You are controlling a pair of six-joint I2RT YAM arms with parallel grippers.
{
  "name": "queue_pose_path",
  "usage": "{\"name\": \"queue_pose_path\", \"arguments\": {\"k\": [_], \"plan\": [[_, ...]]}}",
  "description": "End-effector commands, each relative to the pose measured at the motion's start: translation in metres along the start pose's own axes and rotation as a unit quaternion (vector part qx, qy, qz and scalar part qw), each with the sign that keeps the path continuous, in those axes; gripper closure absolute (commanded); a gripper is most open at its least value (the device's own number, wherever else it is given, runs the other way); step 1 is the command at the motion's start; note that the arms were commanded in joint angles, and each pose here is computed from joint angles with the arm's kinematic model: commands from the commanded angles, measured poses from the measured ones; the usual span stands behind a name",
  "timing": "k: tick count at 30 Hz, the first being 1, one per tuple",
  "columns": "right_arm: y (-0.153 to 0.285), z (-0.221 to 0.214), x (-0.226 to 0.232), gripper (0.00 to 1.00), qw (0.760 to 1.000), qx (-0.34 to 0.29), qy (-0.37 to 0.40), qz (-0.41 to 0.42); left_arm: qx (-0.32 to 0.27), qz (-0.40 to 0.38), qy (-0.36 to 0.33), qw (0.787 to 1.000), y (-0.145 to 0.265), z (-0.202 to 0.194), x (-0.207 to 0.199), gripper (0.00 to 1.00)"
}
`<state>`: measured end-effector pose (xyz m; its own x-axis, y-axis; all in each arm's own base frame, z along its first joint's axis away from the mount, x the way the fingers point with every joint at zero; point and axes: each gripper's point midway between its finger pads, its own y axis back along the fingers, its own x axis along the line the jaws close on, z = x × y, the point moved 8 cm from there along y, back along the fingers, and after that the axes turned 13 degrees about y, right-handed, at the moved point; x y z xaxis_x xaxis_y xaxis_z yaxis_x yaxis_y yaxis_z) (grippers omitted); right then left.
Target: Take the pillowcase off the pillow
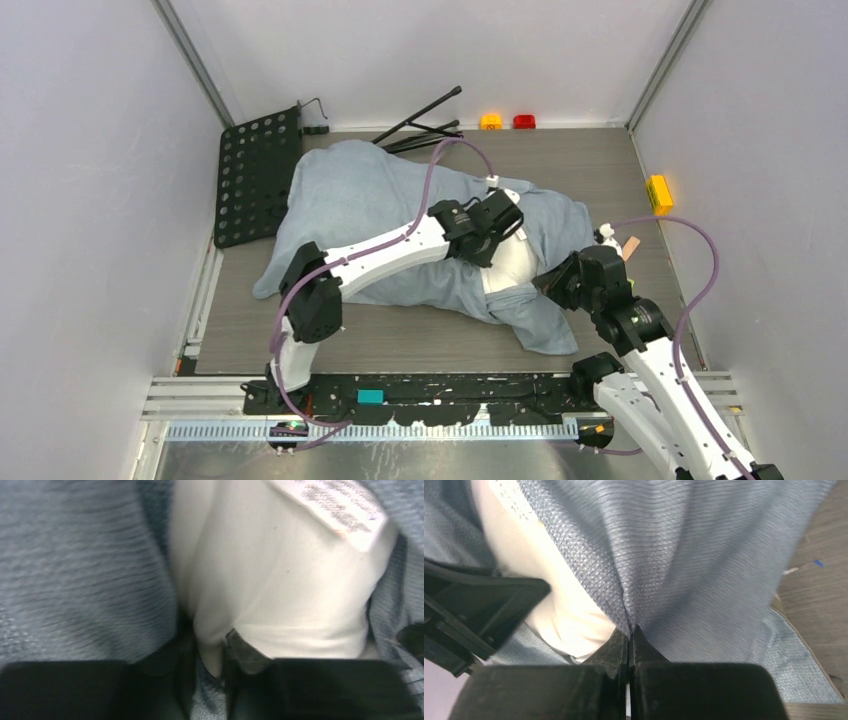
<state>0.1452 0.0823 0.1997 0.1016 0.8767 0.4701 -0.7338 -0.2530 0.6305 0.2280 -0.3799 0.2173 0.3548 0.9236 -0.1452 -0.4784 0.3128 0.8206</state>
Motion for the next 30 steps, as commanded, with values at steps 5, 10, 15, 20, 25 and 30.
{"name": "queue_pose_path", "arguments": {"k": [5, 10, 15, 20, 25, 30], "plan": [[0.005, -0.012, -0.034, 1.00, 0.990, -0.025, -0.042, -0.130, -0.074, 0.058, 0.112, 0.989, 0.024, 0.039, 0.098, 1.00], [0.002, -0.019, -0.030, 1.00, 0.994, 0.011, -0.033, -0.104, -0.107, 0.060, 0.126, 0.984, 0.052, 0.057, 0.124, 1.00], [0.005, -0.019, -0.034, 1.00, 0.990, 0.003, -0.052, -0.133, -0.125, 0.030, 0.164, 0.978, 0.066, 0.070, 0.144, 1.00], [0.014, -0.013, -0.041, 1.00, 0.980, -0.023, -0.074, -0.181, -0.143, 0.045, 0.198, 0.969, 0.078, 0.078, 0.170, 1.00], [0.004, -0.026, -0.055, 1.00, 0.965, 0.013, -0.093, -0.246, -0.156, -0.034, 0.272, 0.949, 0.087, 0.081, 0.185, 1.00], [-0.023, -0.034, -0.041, 1.00, 0.979, 0.047, -0.101, -0.169, -0.157, -0.105, 0.272, 0.944, 0.106, 0.083, 0.173, 1.00]]}}
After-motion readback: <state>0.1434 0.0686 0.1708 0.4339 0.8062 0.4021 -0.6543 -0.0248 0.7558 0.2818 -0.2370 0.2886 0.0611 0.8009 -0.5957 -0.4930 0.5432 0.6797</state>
